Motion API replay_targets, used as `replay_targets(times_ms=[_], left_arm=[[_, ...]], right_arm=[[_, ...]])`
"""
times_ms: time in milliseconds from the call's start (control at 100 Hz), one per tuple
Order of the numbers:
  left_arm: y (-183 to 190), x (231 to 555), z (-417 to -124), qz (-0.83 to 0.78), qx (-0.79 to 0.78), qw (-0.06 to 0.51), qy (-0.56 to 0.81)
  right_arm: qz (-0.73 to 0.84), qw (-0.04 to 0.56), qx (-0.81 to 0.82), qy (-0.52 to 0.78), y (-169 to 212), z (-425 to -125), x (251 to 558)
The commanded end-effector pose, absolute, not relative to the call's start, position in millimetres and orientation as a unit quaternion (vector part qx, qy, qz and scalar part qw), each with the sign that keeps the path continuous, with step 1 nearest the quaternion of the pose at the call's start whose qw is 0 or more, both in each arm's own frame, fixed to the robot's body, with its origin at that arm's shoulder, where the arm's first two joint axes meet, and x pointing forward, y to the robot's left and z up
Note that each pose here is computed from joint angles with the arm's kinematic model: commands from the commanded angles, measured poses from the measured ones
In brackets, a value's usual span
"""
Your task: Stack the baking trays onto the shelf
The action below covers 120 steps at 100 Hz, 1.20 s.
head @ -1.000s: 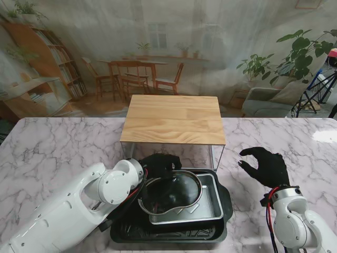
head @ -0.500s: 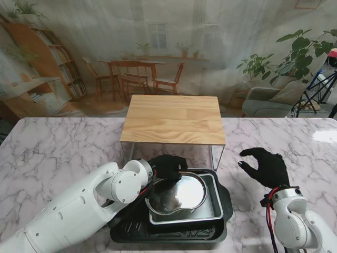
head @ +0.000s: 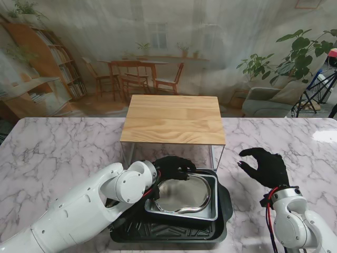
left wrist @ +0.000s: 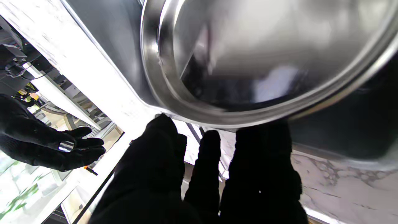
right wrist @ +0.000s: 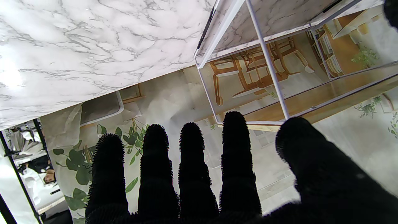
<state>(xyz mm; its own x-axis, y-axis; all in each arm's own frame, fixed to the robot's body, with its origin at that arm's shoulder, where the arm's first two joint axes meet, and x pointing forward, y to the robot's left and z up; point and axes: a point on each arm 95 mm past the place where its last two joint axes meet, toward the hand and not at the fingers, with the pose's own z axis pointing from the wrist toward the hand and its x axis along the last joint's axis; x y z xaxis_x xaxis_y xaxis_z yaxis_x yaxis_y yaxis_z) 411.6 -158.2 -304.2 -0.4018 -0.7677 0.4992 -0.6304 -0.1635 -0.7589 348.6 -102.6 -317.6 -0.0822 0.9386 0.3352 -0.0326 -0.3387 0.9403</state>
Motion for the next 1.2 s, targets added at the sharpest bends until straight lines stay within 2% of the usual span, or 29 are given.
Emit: replay_targets(times_ms=[0, 430, 730, 1190], left_arm=[[-156, 408, -302, -0.535, -0.537, 0.056, 0.650], [-124, 390, -281, -0.572, -0.524, 0.062, 0.628], [-77, 372, -275, -0.610, -0.537, 0.079, 0.578], [11, 358, -276, -0.643, -0.554, 0.172, 0.500]], right_arm=[[0.607, 0.397, 0.550, 0.414, -102, -320, 348], [0.609, 0.395, 0.554, 0.408, -102, -319, 346], [0.611, 0.388, 0.558, 0.406, -101, -318, 346], [0.606, 0.386, 0.560, 0.413, -97, -322, 341]])
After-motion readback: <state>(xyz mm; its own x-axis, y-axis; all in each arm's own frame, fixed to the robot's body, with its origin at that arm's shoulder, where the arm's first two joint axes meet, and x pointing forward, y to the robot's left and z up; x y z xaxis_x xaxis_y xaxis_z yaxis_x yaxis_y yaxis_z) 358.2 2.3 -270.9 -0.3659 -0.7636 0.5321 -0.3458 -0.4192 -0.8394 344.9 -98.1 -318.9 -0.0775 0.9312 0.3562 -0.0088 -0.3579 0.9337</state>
